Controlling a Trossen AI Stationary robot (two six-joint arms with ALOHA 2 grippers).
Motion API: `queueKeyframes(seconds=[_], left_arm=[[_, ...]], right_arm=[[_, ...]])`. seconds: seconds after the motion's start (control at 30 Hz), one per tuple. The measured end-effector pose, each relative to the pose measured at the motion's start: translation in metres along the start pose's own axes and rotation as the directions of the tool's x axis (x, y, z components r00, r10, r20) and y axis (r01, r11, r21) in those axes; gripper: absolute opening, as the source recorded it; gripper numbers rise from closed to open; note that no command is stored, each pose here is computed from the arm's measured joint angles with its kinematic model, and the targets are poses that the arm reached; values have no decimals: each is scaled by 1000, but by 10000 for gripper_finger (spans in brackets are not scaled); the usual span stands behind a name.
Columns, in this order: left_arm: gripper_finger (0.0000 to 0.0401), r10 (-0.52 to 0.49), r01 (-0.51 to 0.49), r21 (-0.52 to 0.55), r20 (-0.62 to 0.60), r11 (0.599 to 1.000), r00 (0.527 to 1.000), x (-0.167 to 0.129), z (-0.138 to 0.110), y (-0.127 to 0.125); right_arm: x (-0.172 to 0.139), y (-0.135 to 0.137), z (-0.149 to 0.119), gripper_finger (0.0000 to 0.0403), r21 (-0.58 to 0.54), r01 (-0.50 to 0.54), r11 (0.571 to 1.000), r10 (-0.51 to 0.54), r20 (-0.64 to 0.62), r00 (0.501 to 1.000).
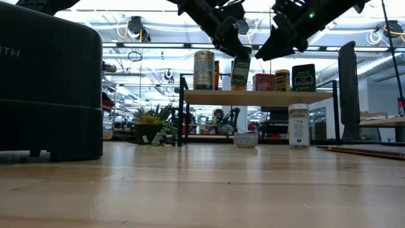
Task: Shelf spices
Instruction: Put the green seasoning bottle on the shelf
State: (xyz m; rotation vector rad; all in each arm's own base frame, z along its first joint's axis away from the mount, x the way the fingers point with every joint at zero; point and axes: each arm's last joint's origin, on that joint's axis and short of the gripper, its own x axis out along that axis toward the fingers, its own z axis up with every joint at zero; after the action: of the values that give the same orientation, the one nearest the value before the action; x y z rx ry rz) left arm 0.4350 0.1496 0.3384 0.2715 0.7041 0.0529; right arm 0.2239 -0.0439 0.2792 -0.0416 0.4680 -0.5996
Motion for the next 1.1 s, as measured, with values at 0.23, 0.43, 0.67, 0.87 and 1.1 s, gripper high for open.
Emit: queueKeyframes(seconds=[0.23, 0.43, 0.67, 0.87, 1.1], left_arm=[[205, 0, 0, 4, -2, 1000, 1000, 0, 0, 0], [206, -4, 4, 3, -14, 1000, 1000, 2, -2, 0], [207, -2, 2, 1, -45, 1000, 999, 9, -5, -1], [208, 4, -4, 4, -39, 1000, 999, 9, -4, -2], [208, 4, -4, 3, -45, 1000, 999, 8, -5, -2]], right_arm=[[0, 0, 0, 242, 0, 0, 1000, 0, 0, 1000], [0, 0, 0, 242, 3, 0, 1000, 0, 0, 1000], [0, 0, 0, 242, 3, -1, 1000, 1, -1, 1000], [0, 0, 0, 242, 3, -1, 1000, 1, -1, 1000], [0, 1, 0, 242, 7, -19, 1000, 19, -2, 1000]])
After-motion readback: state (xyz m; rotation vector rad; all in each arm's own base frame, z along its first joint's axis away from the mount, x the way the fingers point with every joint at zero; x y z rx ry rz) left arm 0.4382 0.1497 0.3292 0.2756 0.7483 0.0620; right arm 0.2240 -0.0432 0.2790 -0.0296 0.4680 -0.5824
